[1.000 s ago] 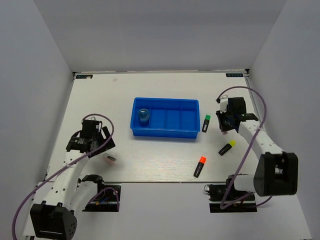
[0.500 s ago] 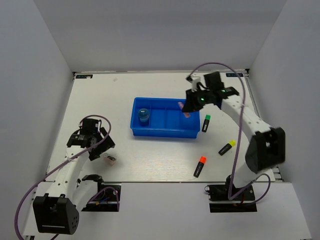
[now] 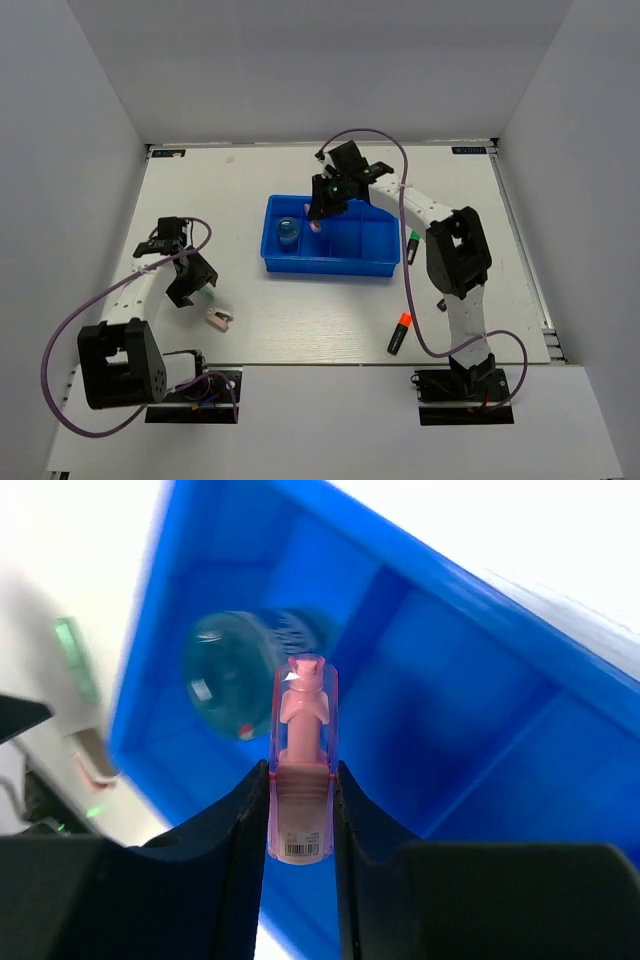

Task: Sort the stationery into containers
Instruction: Place the stationery in the storage box, then pick up the stationery from the center of the board, then place the stationery in the storage box.

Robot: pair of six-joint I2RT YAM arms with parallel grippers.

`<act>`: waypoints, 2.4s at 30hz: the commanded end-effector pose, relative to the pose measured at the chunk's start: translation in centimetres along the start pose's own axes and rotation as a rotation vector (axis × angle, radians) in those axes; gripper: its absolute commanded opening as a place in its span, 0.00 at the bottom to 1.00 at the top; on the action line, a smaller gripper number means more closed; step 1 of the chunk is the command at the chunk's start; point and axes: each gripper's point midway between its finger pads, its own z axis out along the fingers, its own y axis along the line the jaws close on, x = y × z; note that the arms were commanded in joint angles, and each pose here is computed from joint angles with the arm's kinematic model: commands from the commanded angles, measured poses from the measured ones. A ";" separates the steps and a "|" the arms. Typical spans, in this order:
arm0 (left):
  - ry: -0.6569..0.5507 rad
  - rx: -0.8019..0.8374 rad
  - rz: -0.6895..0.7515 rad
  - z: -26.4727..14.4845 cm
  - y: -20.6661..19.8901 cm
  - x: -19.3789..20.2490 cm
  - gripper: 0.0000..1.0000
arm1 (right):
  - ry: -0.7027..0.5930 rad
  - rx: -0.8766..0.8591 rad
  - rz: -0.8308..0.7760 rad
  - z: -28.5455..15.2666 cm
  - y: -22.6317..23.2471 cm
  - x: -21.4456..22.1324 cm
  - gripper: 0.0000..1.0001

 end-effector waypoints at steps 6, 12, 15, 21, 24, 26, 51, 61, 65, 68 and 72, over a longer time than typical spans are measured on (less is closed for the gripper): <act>-0.021 0.030 -0.003 1.5 -1.6 -1.9 0.80 | 0.030 0.079 0.024 0.3 -1.4 1.1 0.55; -0.024 -0.026 -0.038 3.0 -1.2 -2.3 0.74 | 0.028 0.011 -0.031 -1.9 -0.1 2.2 0.60; -0.026 -0.054 -0.051 3.6 -1.0 -2.5 0.69 | 0.012 -0.013 -0.057 -4.0 0.3 3.0 0.60; -0.020 -0.085 -0.046 5.2 -1.4 -3.4 0.61 | -0.051 -0.044 -0.149 -9.2 1.2 4.7 0.60; -0.002 -0.119 -0.036 5.9 -1.3 -3.6 0.58 | -0.049 -0.052 -0.167 -10.9 1.3 6.0 0.60; 0.010 -0.143 -0.038 6.5 -0.9 -3.4 0.50 | -0.026 -0.047 -0.152 -11.3 0.6 7.4 0.60; -0.199 0.572 0.547 -12.4 -24.8 -0.7 0.00 | -0.147 0.405 -0.227 -19.4 -10.8 13.5 0.19; -0.151 0.519 0.728 -8.2 -35.3 2.7 0.03 | -0.221 0.499 -0.148 -21.7 -13.6 13.3 0.42; -0.146 0.463 0.771 -6.1 -35.3 3.6 0.08 | -0.240 0.526 -0.116 -22.4 -14.6 13.1 0.56; -0.128 0.430 0.784 -4.5 -34.4 4.3 0.17 | -0.231 0.538 -0.101 -22.4 -15.2 13.1 0.66; -0.117 0.420 0.801 -4.0 -33.8 5.0 0.55 | -0.191 0.613 -0.049 -22.4 -17.7 12.9 0.67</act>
